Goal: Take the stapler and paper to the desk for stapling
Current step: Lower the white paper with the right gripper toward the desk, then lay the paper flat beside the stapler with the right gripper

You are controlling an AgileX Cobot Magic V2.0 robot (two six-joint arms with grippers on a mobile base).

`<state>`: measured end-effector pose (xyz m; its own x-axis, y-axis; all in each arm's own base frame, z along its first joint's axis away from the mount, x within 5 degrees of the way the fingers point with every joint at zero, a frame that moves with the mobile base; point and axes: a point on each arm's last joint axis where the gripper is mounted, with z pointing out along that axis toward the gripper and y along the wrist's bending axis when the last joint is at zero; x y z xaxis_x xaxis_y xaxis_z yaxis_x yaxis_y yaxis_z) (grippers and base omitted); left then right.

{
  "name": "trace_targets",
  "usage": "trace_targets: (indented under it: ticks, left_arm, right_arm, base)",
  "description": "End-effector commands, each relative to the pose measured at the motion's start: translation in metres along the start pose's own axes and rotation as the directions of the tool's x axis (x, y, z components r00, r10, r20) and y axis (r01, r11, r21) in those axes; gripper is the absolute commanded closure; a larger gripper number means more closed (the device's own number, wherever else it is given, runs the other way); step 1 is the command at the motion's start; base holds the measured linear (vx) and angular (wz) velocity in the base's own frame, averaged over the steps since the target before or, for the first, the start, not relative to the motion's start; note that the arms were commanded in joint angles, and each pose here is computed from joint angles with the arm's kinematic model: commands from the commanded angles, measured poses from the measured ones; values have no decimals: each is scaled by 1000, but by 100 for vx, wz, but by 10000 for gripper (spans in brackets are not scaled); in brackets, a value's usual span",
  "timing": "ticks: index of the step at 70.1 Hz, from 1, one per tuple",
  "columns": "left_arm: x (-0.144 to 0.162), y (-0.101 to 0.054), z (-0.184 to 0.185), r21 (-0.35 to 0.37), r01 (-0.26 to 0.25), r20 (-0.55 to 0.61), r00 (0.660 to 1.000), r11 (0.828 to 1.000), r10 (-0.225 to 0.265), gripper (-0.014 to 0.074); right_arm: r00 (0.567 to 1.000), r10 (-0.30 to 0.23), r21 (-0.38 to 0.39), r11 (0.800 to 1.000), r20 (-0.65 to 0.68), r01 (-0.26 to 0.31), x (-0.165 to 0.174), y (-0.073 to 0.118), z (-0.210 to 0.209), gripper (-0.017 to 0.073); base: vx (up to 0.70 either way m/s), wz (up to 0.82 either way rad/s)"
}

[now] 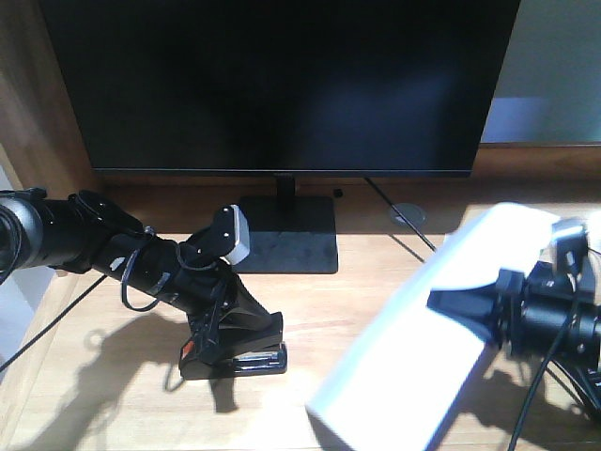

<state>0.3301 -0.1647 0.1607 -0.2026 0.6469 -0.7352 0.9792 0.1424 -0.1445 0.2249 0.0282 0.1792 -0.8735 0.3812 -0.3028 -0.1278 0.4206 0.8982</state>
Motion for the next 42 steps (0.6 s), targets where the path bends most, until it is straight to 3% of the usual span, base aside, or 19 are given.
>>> trace_targets:
  ticks: [1, 23, 42]
  left_arm:
    - [-22, -4, -14, -12, -15, 78, 997, 1000, 16, 600]
    - [-22, -4, -14, -12, -15, 78, 997, 1000, 16, 600]
    - [-22, -4, -14, -12, -15, 78, 997, 1000, 16, 600]
  right_arm:
    - [996, -54, -174, 984, -72, 41, 1, 17, -3, 562]
    - [965, -107, -190, 980, -240, 61, 23, 14, 28, 562]
    - [954, -104, -38, 994, -281, 98, 30, -7, 49, 562]
  base:
    - [0, 0]
    - [0, 0]
    - [0, 0]
